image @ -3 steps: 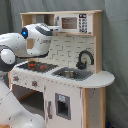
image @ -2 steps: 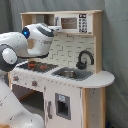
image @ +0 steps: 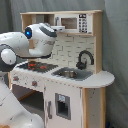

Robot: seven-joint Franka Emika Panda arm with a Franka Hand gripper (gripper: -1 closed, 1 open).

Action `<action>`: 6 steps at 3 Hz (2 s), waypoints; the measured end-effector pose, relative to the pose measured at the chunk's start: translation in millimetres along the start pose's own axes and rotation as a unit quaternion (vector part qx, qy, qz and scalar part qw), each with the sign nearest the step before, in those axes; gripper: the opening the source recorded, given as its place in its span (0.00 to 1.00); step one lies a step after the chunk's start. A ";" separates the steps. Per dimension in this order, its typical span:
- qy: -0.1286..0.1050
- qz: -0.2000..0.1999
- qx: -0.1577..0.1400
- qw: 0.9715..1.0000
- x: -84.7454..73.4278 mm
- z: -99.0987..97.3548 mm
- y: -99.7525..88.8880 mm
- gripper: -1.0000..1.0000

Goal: Play with the kitchen

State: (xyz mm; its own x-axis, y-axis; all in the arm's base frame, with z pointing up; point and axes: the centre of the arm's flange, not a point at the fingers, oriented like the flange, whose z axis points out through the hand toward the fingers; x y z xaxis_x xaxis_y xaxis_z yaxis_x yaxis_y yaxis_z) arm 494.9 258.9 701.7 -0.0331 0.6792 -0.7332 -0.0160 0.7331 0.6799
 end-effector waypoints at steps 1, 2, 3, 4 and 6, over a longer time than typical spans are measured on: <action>-0.003 -0.001 0.003 1.000 -3.8 0.7 -3.2 0.00; -0.002 -0.002 0.002 1.000 -4.4 -14.3 -2.3 0.00; 0.000 0.002 0.001 1.000 -5.5 -27.9 -3.6 0.00; 0.012 0.008 -0.023 1.000 -10.2 -38.2 -9.6 0.00; 0.029 0.003 -0.069 0.997 -17.4 -59.5 -22.0 0.00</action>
State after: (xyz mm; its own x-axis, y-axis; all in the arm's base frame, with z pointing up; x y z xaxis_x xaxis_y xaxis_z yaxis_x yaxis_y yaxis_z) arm 436.3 229.0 700.2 -0.0906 0.6772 -0.7302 -0.1523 0.7152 0.6821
